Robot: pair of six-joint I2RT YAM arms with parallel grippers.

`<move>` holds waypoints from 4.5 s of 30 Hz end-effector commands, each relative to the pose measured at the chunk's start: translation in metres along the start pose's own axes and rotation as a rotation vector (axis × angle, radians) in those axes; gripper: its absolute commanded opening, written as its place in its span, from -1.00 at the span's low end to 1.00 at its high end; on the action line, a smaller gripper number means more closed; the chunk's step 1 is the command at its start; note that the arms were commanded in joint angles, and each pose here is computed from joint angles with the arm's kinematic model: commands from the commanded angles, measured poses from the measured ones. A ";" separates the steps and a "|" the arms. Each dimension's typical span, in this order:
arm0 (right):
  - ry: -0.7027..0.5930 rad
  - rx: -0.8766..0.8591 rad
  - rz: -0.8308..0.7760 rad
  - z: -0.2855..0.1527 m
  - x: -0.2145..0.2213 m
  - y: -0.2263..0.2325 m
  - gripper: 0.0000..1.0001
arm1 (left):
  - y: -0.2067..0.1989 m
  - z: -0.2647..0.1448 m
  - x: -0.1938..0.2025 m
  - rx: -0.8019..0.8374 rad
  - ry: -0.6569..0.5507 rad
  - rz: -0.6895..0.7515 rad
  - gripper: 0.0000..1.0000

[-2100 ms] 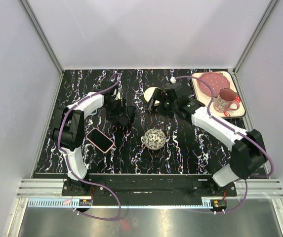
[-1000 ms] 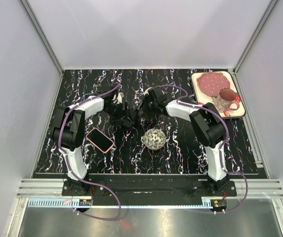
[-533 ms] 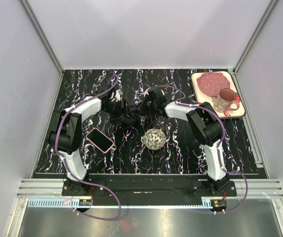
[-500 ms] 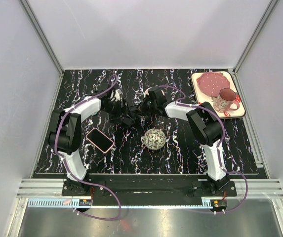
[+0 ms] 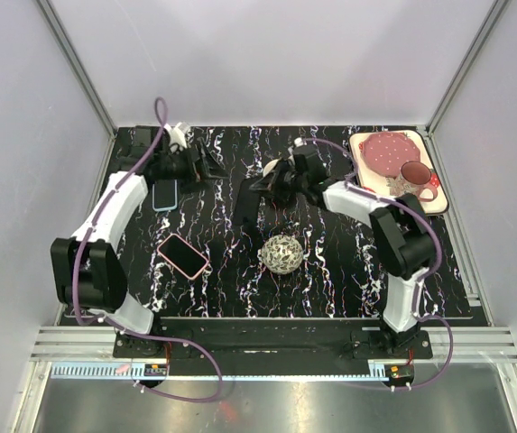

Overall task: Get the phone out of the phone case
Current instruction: Pick up the phone at the center of the board, then remove the phone case from the phone.

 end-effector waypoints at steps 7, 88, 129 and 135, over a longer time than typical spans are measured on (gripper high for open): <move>0.034 -0.649 -0.186 -0.103 -0.032 0.098 -1.00 | -0.044 -0.013 -0.005 0.402 0.027 0.006 0.98; -0.027 -1.074 0.289 -0.155 0.013 0.125 -1.00 | -0.128 -0.072 0.008 1.146 -0.161 0.056 -1.00; 0.042 -1.197 0.448 -0.141 0.002 0.170 -1.00 | -0.237 -0.210 0.069 1.517 -0.148 0.300 -1.00; 0.020 -1.103 0.446 -0.122 0.012 0.146 -1.00 | -0.242 -0.219 0.076 1.543 -0.135 0.305 -1.00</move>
Point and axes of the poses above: each gripper's point midway between its finger pads, its own z axis out along the fingers, its own y axis along the line the jaws close on, x = y × z, the point moved 6 cm from there along -z, back along the fingers, and after that the axes turned 6 degrees about -z, right-handed, at the moved point
